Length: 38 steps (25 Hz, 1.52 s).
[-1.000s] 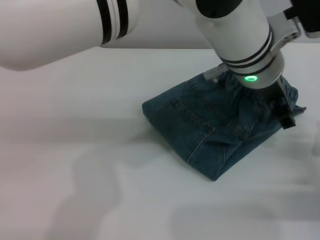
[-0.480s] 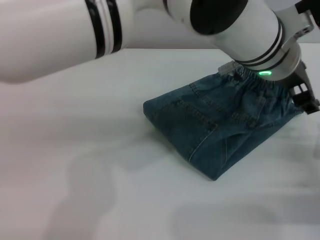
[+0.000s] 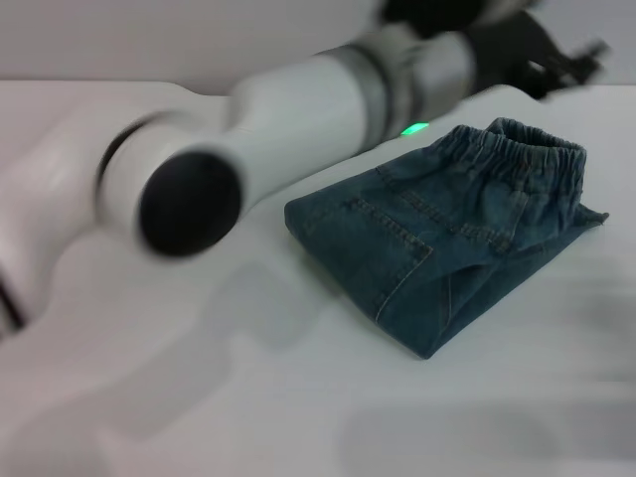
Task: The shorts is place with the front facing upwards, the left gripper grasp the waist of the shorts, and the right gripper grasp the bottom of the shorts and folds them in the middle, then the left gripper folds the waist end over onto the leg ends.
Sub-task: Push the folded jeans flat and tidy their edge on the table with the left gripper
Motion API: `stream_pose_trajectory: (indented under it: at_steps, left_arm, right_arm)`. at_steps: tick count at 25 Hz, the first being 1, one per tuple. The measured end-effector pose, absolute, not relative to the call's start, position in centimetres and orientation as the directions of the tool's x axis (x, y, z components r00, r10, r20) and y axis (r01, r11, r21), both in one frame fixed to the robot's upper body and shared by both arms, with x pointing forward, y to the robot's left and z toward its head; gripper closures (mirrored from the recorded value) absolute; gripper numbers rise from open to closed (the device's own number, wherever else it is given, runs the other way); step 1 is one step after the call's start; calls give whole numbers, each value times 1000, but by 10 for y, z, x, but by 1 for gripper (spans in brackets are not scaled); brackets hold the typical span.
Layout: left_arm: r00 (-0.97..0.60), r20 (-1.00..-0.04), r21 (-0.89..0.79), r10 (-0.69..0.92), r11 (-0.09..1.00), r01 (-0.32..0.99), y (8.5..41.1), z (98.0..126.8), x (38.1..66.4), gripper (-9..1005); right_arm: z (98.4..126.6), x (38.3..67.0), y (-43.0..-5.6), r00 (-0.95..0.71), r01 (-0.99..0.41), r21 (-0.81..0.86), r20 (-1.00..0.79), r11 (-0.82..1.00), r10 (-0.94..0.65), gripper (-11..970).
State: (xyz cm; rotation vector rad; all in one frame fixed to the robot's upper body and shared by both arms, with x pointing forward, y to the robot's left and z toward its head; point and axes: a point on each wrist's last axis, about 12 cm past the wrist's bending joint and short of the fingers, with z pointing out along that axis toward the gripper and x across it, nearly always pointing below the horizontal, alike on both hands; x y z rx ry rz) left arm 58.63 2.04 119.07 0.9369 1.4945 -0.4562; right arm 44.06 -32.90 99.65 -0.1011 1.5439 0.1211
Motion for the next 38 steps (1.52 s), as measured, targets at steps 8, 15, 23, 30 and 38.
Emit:
stream_pose_trajectory:
  at_steps: [8, 15, 23, 30, 38]
  left_arm:
    - [25, -1000, 15, -1, 771, 636, 69, 1146, 561, 265]
    - [-20, -1000, -8, 7, 751, 660, 72, 1103, 542, 530]
    - [-123, -992, -112, -35, 702, 703, 76, 1066, 516, 895]
    - [-212, -977, -161, 7, 625, 764, 71, 1040, 483, 992]
    - [-288, -957, -209, 28, 623, 754, 80, 1025, 478, 985]
  right_arm:
    - [996, 433, -331, 30, -120, 20, -999, 993, 23, 959]
    - [991, 420, -335, 11, -83, 42, -999, 996, 43, 960]
    - [985, 394, -354, -22, 29, 42, -999, 999, 43, 960]
    - [985, 393, -358, -22, 43, 39, -999, 998, 40, 959]
    - [986, 402, -357, -24, 33, 35, -999, 999, 36, 959]
